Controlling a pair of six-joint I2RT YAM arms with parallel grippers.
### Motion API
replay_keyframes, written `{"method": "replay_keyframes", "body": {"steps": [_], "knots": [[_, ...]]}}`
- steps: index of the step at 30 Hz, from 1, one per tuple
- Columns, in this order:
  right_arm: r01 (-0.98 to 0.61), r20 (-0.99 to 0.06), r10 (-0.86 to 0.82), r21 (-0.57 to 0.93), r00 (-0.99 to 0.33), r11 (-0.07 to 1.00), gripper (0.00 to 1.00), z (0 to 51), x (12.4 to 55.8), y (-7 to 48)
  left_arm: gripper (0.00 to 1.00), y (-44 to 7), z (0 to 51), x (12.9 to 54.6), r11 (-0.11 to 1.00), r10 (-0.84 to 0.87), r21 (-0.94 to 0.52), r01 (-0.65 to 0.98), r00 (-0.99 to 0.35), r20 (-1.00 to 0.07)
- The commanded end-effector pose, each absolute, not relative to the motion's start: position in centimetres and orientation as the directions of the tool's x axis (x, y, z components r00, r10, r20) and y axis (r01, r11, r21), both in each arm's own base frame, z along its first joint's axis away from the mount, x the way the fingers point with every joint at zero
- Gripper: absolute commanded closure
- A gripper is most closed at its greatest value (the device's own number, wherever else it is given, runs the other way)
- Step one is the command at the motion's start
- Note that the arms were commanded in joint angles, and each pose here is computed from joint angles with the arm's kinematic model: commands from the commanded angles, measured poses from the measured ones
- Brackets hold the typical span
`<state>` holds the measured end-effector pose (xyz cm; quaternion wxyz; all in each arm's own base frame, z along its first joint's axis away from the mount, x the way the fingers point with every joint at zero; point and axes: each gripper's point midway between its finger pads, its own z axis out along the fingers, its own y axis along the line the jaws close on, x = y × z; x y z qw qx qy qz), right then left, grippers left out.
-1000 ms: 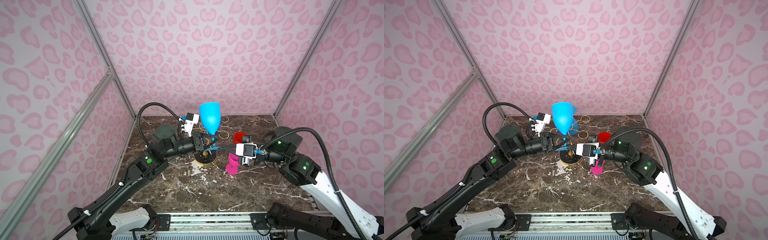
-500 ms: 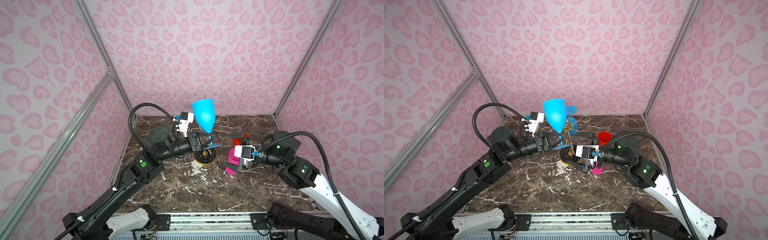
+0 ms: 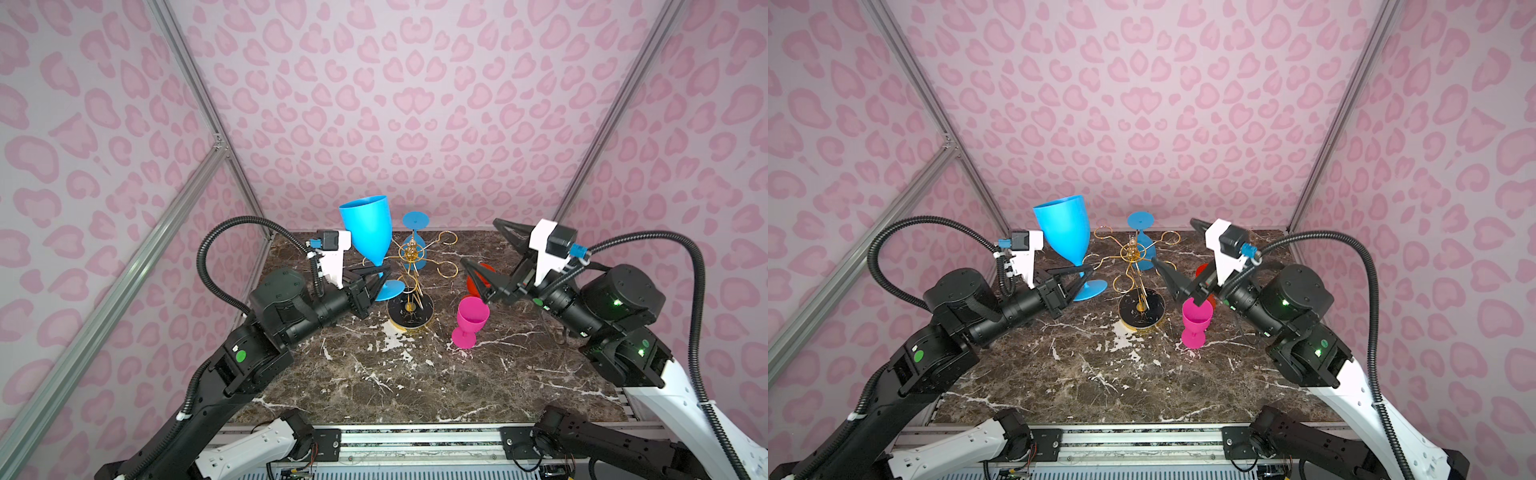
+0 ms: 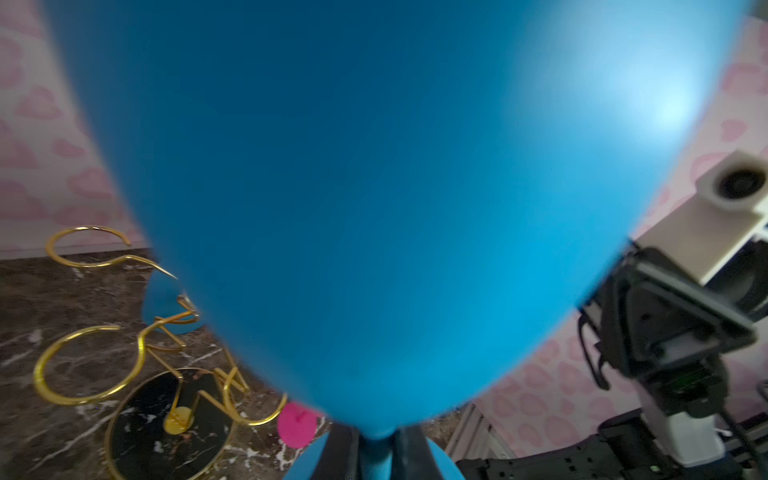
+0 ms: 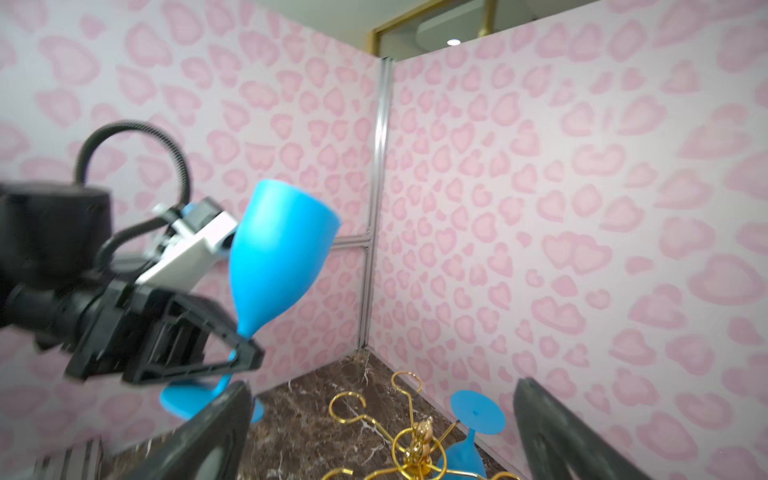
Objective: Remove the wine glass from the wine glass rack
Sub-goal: 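Open and draw back the right gripper while the left gripper holds the glass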
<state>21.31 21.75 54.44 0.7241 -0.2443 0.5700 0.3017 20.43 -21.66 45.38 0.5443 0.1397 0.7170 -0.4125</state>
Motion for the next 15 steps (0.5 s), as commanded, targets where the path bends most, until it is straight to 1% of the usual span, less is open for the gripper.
{"method": "replay_keyframes", "body": {"steps": [1, 5, 8, 11, 15], "knots": [[-0.598, -0.975, 0.212, 0.207, -0.063, 0.774, 0.00, 52.8, 24.0, 20.5, 0.96, -18.9, 42.8, 21.4, 0.783, 0.009, -0.127, 0.609, -0.215, -0.977], [-0.620, -0.950, 0.252, 0.313, -0.186, 0.719, 0.00, 52.8, 25.0, 22.3, 0.96, -17.7, 40.8, 21.2, 0.787, 0.235, 0.104, 0.609, -0.139, -0.962], [-0.646, -0.919, 0.283, 0.395, -0.275, 0.653, 0.05, 52.8, 25.5, 23.6, 0.96, -17.1, 39.9, 21.1, 0.765, 0.357, 0.243, 0.597, -0.078, -0.931], [-0.653, -0.876, 0.274, 0.479, -0.397, 0.587, 0.12, 52.1, 26.0, 25.1, 0.97, -16.5, 39.3, 21.2, 0.738, 0.460, 0.374, 0.562, -0.013, -0.888], [-0.641, -0.838, 0.201, 0.523, -0.507, 0.562, 0.18, 50.2, 26.4, 26.9, 0.96, -15.3, 38.9, 21.7, 0.715, 0.557, 0.494, 0.495, 0.025, -0.830]]}}
